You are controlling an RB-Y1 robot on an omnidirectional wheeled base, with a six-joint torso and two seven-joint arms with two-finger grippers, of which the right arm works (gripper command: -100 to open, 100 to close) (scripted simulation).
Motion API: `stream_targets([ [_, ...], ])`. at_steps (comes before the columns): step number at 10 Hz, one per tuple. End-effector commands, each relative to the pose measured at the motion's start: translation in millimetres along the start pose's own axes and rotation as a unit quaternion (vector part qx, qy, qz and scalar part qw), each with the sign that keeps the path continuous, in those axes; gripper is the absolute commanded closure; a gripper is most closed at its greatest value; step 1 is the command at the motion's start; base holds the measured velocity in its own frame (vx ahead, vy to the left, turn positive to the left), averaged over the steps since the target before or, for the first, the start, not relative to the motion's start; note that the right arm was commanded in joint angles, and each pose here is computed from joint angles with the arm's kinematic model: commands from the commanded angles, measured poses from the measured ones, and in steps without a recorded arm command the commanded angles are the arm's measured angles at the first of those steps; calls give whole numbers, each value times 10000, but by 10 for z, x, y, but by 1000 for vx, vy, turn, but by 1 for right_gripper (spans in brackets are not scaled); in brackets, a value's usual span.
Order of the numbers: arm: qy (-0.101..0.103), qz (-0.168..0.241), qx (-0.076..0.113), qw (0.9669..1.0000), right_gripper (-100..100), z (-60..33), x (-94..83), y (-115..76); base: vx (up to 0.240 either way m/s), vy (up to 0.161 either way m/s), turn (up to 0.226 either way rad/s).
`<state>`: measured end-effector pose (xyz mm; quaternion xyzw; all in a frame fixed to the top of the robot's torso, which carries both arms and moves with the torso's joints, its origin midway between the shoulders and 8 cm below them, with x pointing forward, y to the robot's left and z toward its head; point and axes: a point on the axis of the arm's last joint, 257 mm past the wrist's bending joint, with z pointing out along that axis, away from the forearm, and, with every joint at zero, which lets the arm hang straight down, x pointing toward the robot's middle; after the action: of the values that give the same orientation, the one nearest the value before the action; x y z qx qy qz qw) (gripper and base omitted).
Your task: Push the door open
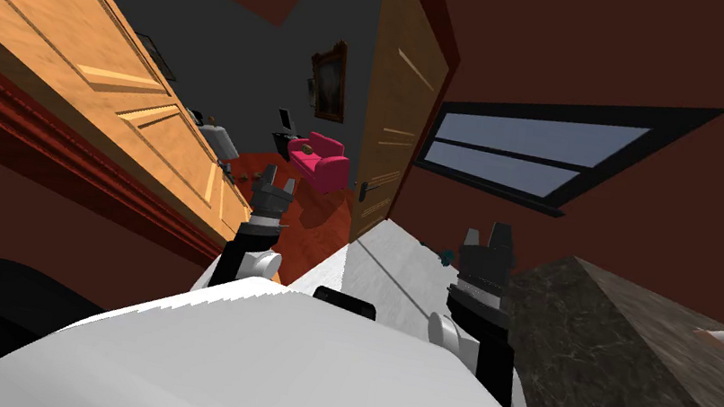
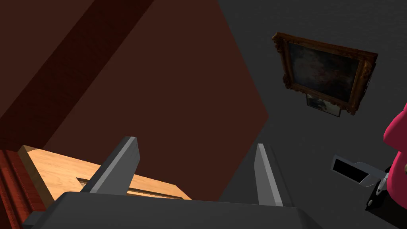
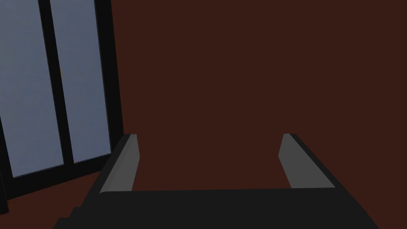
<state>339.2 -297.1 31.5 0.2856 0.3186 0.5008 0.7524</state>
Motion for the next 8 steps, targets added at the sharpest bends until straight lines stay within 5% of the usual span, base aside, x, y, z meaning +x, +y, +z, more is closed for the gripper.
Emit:
stream_targets([
  [1, 139, 193, 50, 9997, -100, -1, 114, -103, 60, 0, 102],
  [8, 747, 956, 330, 9921, -100, -52, 616, -544, 114, -42, 139],
])
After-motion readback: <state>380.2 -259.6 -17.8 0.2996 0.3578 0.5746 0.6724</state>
